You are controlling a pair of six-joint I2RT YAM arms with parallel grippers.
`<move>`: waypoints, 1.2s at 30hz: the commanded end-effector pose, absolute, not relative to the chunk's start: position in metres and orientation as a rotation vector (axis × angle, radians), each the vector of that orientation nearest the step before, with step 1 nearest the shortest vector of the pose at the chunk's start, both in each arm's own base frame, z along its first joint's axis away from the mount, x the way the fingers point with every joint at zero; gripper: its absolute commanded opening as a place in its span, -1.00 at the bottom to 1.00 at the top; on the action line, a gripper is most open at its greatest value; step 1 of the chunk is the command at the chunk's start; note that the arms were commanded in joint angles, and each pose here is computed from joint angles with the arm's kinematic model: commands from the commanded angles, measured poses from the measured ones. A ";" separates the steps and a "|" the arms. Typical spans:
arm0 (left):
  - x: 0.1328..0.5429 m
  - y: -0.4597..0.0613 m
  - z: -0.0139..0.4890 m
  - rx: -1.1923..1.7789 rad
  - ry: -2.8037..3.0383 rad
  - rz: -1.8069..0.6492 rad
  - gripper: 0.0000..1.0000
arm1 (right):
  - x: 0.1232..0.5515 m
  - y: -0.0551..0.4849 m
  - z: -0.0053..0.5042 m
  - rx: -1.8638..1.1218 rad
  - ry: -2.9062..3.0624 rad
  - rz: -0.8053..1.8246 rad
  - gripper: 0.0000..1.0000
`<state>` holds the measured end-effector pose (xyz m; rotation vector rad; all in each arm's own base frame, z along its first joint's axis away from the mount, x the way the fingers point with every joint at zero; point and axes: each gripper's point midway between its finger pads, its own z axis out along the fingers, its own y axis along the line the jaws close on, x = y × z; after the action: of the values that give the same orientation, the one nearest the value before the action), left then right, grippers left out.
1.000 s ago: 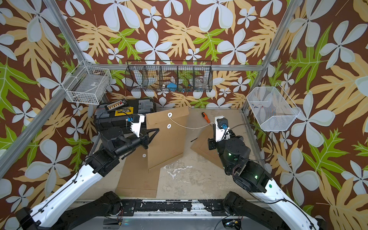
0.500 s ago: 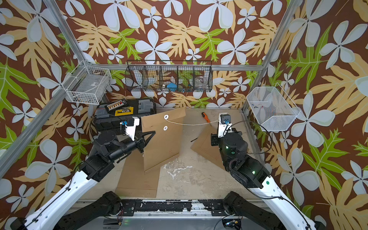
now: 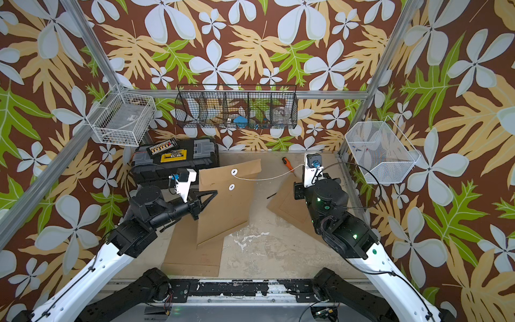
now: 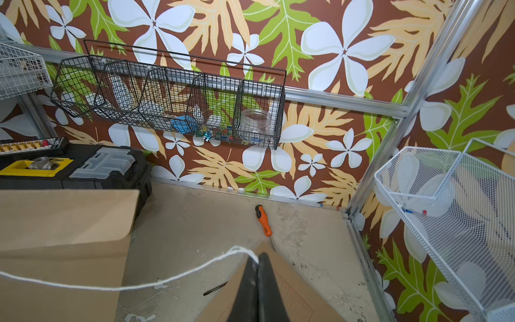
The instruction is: Open the file bag
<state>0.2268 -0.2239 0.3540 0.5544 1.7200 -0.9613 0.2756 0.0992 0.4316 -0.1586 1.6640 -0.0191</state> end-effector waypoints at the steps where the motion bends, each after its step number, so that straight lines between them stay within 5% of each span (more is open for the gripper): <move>1: 0.214 -0.233 0.354 0.654 1.695 -1.012 -1.00 | 0.279 0.111 0.455 -0.212 1.598 0.005 -1.00; 18: 0.195 -0.254 0.336 0.813 1.722 -1.167 -1.00 | 0.307 0.160 0.519 -0.358 1.474 0.054 -1.00; 36: 0.185 -0.256 0.345 0.850 1.688 -1.218 -1.00 | 0.362 0.237 0.473 -0.589 1.599 0.122 -0.89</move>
<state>0.1901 -0.2541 0.3341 0.8209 1.7400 -1.1962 0.3571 0.2278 0.4823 -0.5621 1.5677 0.0928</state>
